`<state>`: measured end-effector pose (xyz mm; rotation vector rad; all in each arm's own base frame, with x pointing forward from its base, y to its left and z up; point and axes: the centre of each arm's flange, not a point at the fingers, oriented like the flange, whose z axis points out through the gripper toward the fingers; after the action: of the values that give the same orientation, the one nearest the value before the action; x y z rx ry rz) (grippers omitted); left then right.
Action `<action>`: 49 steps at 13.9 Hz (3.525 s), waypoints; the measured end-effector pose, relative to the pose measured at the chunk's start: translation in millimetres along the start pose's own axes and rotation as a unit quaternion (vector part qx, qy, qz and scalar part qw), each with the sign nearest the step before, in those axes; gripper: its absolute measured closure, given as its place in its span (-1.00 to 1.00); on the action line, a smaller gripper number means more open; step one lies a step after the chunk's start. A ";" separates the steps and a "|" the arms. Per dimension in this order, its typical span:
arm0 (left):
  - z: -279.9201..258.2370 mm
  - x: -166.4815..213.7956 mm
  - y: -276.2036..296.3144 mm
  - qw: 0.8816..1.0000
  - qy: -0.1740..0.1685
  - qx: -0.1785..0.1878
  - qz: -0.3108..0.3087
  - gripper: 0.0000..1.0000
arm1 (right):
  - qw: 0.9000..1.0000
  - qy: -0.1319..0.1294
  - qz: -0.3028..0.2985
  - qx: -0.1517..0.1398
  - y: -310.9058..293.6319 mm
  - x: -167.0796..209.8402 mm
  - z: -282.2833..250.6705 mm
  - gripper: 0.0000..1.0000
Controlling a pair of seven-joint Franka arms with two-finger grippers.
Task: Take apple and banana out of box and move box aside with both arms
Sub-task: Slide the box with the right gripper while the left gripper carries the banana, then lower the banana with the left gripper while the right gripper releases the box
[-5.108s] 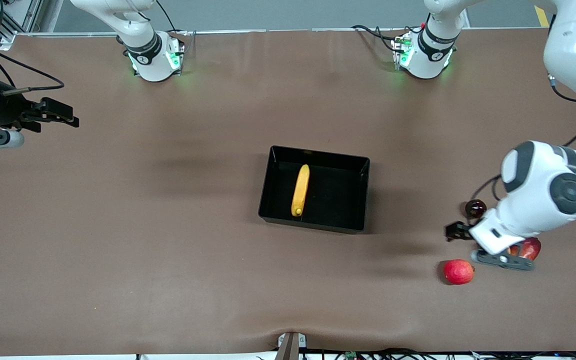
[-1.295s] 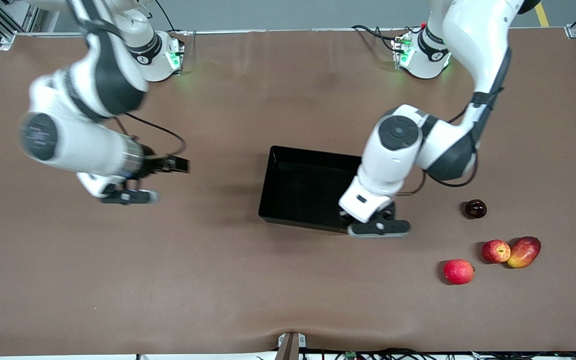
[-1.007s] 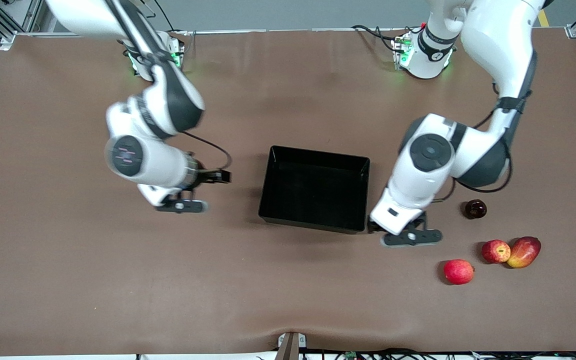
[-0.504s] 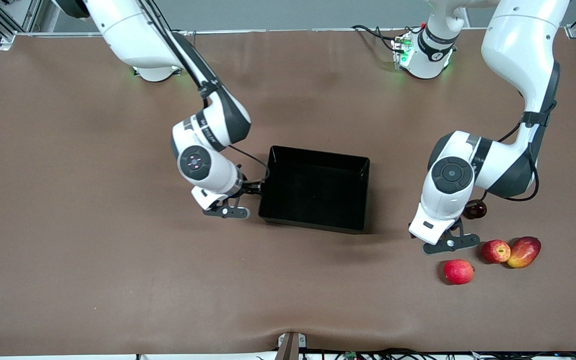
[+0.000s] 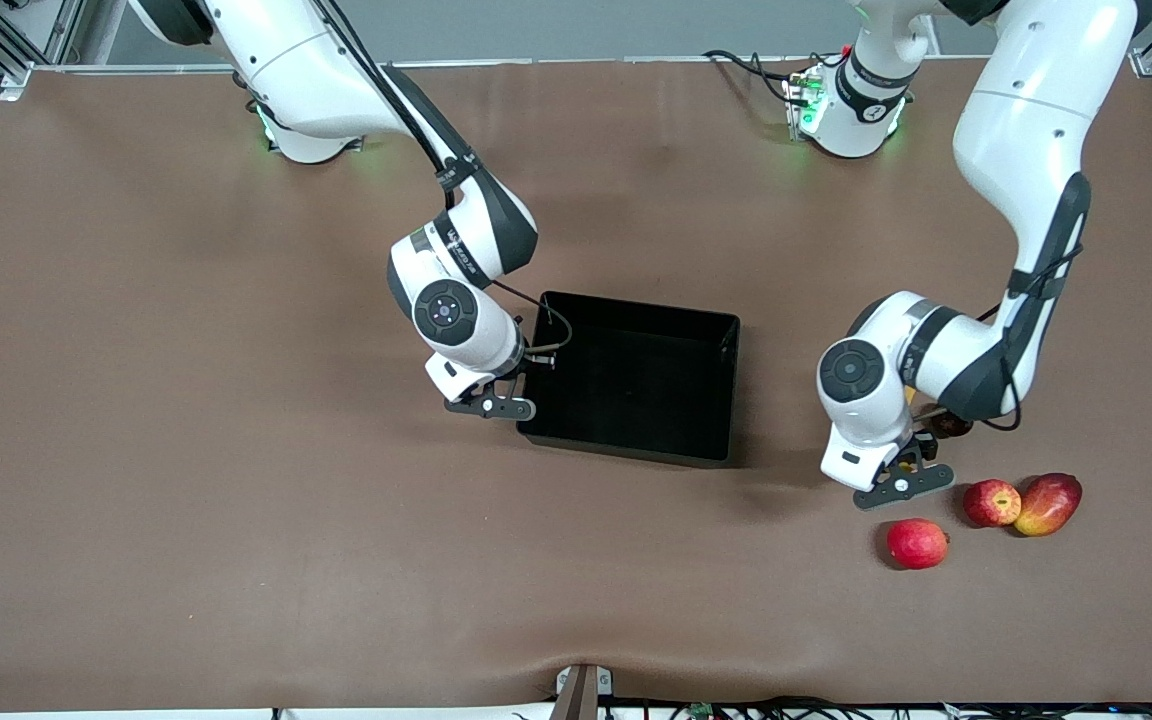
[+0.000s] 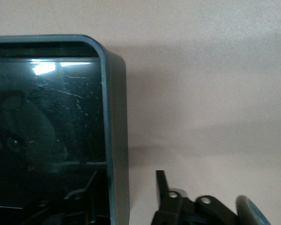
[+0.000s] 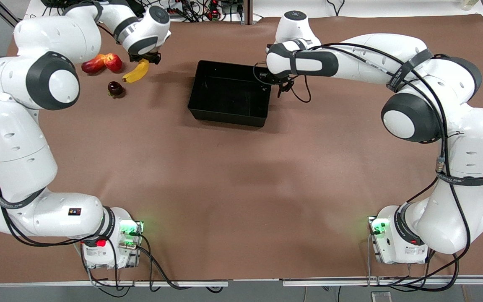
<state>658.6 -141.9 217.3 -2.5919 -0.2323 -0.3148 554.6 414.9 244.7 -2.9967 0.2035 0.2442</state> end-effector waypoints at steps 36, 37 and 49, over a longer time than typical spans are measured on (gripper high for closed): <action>74.3 -36.8 30.6 0.975 0.218 0.050 0.009 -0.74 | 0.999 0.027 -0.033 0.003 674.8 67.3 -110.4 0.89; 71.1 -36.5 32.3 0.974 0.220 0.047 0.009 -0.97 | 0.999 0.024 -0.034 0.004 677.1 62.5 -101.4 0.89; -11.8 -13.2 61.7 0.985 0.168 -0.036 -0.020 -1.00 | 0.923 0.092 -0.375 0.000 600.2 123.0 -218.6 -1.00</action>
<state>657.7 -201.9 194.6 -2.5557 -0.1525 -0.7793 621.7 -220.3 368.2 -2.8315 -0.9070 -0.1220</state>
